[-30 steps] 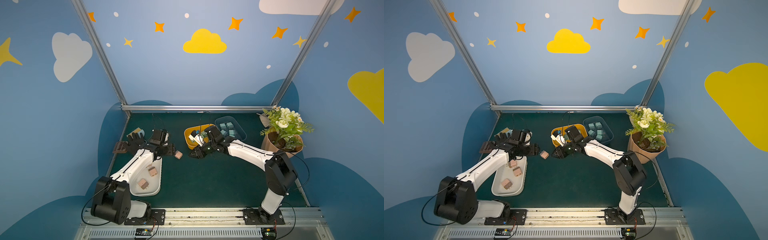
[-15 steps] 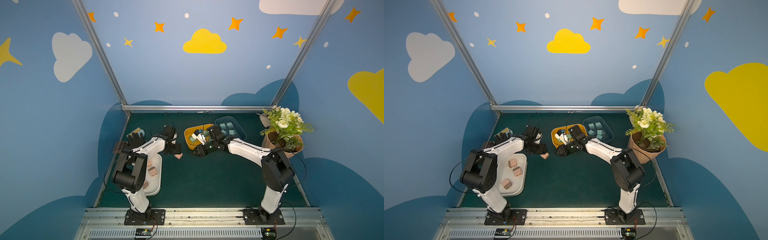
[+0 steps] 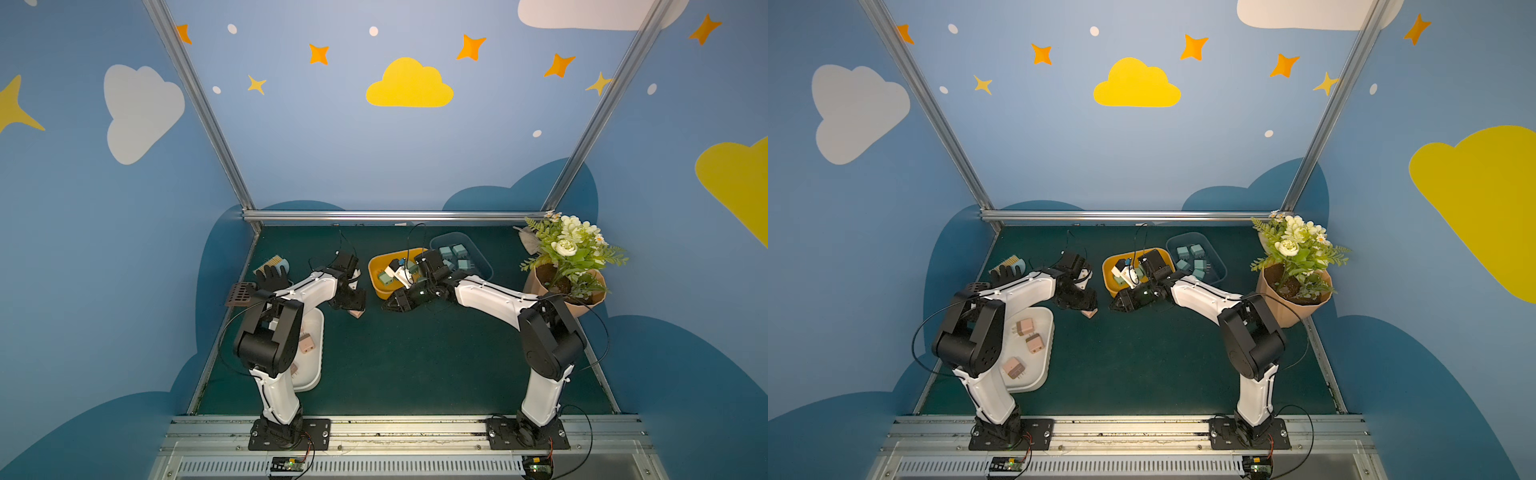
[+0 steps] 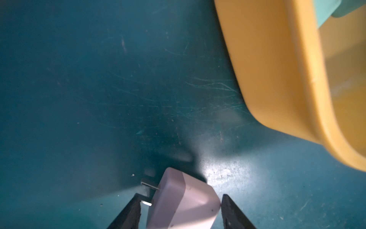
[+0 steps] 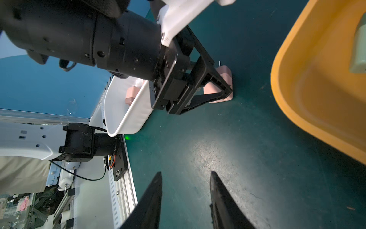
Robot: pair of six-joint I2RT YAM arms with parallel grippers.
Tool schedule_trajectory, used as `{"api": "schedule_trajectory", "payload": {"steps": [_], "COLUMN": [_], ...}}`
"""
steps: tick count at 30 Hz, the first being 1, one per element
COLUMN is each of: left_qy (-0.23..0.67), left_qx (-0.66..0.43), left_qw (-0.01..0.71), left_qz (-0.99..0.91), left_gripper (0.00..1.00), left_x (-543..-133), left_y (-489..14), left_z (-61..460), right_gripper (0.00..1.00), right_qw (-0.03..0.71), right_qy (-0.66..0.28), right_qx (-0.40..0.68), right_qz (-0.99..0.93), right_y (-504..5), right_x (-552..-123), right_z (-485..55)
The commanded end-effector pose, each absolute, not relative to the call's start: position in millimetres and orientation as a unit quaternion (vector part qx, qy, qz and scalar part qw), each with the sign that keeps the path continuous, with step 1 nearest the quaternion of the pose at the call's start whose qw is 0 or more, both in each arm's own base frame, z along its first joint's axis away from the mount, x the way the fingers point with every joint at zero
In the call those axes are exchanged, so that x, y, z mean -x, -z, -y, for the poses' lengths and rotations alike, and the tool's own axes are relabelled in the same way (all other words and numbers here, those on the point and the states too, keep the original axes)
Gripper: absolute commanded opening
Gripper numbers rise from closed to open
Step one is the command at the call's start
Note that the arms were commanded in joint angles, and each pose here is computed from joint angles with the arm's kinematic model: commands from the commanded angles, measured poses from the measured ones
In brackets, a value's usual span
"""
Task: Place the plugs by color into the storage box
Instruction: Pick up the plug from the center of the board.
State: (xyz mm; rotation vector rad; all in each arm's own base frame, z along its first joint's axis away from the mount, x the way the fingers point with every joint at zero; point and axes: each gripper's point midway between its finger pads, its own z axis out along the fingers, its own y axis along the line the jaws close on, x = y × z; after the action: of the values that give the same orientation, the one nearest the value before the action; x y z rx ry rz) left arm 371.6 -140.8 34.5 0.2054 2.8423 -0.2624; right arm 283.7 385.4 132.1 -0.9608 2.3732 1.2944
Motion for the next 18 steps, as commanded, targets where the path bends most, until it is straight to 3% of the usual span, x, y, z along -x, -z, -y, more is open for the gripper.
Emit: {"api": "schedule_trajectory", "payload": {"steps": [1,6,18], "left_qy": [0.092,0.082,0.059], "left_qx": [-0.073,-0.076,-0.097], "left_qw": [0.114,0.116,0.119], "left_qz": [-0.987,-0.987,-0.986], "left_gripper": [0.65,0.68,0.64], "left_x": [-364.2,-362.3,-358.6], "left_y": [-28.2,-29.8,-31.7], "left_z": [143.5,142.9,142.1], "right_gripper": [0.40,0.40,0.38], "right_qw": [0.132,0.132,0.132], "right_qy": [-0.461,-0.461,-0.459], "right_qx": [0.337,0.343,0.358], "right_qz": [-0.810,-0.808,-0.803], "right_y": [-138.7,-142.6,-153.7], "right_x": [-283.2,-280.3,-267.8], "right_z": [-394.3,-397.1,-403.7]}}
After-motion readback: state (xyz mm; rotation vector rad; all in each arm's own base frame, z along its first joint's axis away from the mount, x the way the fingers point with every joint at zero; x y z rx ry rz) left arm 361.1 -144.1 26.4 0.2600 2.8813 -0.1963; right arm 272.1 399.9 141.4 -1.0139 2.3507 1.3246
